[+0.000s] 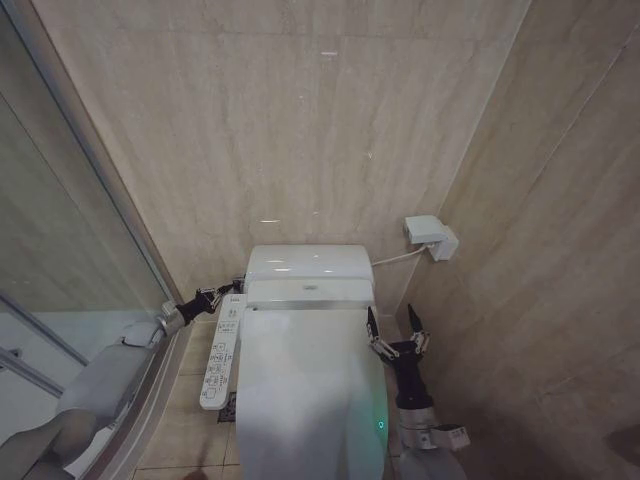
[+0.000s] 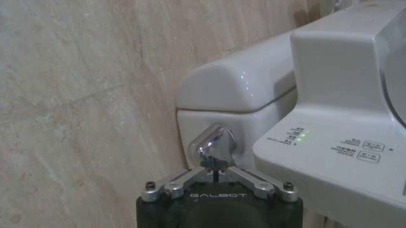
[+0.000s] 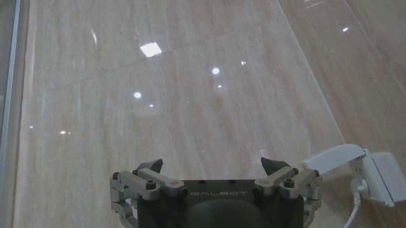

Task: Open the toilet lid, clean the toilet bowl with a toilet brush, close the toilet lid, and flush.

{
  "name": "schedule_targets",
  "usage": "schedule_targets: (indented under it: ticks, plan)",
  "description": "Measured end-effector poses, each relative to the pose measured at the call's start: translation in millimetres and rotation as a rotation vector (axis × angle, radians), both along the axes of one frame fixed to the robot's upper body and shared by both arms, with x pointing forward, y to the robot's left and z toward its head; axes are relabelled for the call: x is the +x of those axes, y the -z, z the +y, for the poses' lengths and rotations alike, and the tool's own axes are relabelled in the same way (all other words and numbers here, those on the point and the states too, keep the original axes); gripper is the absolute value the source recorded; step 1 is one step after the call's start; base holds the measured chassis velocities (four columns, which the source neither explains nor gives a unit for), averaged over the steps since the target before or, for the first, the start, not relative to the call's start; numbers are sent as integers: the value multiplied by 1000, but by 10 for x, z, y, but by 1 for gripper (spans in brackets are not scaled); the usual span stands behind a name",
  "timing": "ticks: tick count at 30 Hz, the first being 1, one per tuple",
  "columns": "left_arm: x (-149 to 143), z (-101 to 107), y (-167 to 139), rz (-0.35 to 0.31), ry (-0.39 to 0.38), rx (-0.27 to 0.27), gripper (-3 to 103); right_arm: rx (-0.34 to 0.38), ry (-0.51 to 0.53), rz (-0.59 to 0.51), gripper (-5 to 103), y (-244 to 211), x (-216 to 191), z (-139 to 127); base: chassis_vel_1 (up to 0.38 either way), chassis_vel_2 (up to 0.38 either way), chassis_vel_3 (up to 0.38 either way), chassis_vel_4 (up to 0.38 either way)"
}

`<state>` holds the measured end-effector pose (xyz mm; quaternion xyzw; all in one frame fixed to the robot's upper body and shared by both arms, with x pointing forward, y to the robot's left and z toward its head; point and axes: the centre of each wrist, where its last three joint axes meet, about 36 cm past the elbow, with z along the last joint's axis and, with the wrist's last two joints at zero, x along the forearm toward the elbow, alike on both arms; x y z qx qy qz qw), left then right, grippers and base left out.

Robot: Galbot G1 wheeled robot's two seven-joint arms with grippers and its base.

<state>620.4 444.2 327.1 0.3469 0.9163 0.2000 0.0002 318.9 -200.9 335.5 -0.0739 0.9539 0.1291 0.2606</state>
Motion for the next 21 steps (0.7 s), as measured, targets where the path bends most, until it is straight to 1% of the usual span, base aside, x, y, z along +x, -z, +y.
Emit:
schedule_targets:
  ticks: [21]
  plan:
    - [-23, -34, 88, 28, 20, 18, 0, -2, 4, -1, 100, 1, 0, -16, 0, 0, 0, 0]
